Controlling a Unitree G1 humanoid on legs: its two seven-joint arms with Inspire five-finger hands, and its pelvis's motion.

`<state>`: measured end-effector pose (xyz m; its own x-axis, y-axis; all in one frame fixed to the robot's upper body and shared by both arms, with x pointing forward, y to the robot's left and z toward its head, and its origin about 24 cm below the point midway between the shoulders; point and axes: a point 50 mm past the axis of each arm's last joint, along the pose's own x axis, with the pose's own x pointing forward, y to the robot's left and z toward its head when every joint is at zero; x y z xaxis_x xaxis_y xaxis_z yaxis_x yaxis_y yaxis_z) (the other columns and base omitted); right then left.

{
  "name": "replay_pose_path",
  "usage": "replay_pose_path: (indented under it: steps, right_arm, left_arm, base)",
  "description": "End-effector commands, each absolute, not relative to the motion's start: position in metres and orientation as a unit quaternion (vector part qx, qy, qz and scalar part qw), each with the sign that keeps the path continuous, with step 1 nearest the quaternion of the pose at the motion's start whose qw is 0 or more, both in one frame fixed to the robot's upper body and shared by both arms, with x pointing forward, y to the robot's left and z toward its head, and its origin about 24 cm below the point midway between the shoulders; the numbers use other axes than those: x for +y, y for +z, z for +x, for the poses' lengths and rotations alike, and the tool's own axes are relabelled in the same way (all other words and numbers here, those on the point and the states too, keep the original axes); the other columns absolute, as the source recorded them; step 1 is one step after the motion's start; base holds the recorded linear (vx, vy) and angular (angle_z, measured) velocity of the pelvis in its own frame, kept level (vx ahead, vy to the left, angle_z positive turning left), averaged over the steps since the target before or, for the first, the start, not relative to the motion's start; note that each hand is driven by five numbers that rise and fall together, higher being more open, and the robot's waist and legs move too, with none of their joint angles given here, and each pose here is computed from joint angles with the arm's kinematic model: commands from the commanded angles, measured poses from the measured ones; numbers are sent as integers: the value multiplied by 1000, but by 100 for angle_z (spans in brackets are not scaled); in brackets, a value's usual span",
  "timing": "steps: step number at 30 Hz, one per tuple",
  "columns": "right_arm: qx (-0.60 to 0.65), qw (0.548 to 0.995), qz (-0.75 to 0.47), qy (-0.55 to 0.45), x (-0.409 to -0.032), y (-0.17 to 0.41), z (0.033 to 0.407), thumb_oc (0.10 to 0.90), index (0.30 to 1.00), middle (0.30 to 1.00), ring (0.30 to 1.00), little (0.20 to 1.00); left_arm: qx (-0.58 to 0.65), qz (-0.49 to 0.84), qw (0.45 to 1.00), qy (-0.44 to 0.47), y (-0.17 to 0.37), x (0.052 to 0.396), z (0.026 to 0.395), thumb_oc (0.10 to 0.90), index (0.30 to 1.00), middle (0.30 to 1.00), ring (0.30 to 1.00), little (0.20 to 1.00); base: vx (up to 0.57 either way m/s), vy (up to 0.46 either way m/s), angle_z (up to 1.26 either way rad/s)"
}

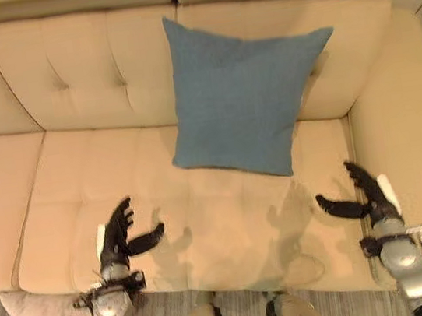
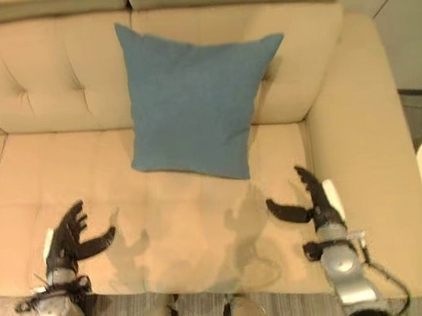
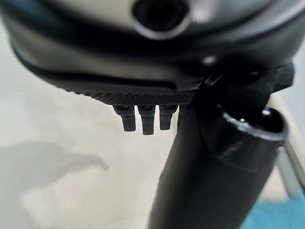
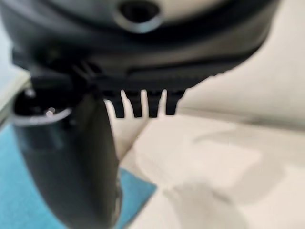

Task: Pick up all the scattered cushions and arrange them neatly on the sofa.

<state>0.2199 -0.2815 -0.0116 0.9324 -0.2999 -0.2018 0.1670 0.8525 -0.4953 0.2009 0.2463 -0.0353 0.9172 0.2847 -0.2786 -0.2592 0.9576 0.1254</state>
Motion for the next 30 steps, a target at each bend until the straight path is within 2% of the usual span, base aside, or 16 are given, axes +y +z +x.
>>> replay_pose_path:
  steps: [1,3,4,9,14,19,24,30]
  right_arm:
    - [110,954,-257,-104,-282,-6,220,800,900,900,900,900]
    - [127,953,-256,-99,-280,-14,215,800,900,900,900,900]
    - [147,953,-249,-86,-275,-25,209,800,900,900,900,900]
    - [197,944,-258,-65,-271,-47,203,800,900,900,900,900]
    - [235,927,-283,-69,-277,-60,206,800,900,900,900,900]
    - [274,913,-293,-68,-278,-73,198,800,900,900,900,900]
    - [302,907,-281,-86,-281,-82,192,800,900,900,900,900]
    - [317,902,-287,-59,-263,-91,197,800,900,900,900,900]
  left_arm:
    - [167,40,971,168,-44,268,185,800,900,900,900,900]
    - [200,51,965,163,-58,267,175,800,900,900,900,900]
    - [251,53,953,161,-77,264,157,800,900,900,900,900]
    - [328,76,929,154,-105,259,138,800,900,900,900,900]
    - [340,90,924,151,-111,254,149,800,900,900,900,900]
    - [387,89,907,140,-127,244,134,800,900,900,900,900]
    - [394,104,906,117,-129,237,141,800,900,900,900,900]
    - [384,130,907,114,-125,238,154,800,900,900,900,900]
  base:
    - [-23,-86,3]
    - [-16,-100,0]
    - [-13,-115,-1]
    - [-108,-146,4]
    - [-293,-119,35]
    - [-182,-54,37]
    - [-124,31,64]
    - [-255,114,54]
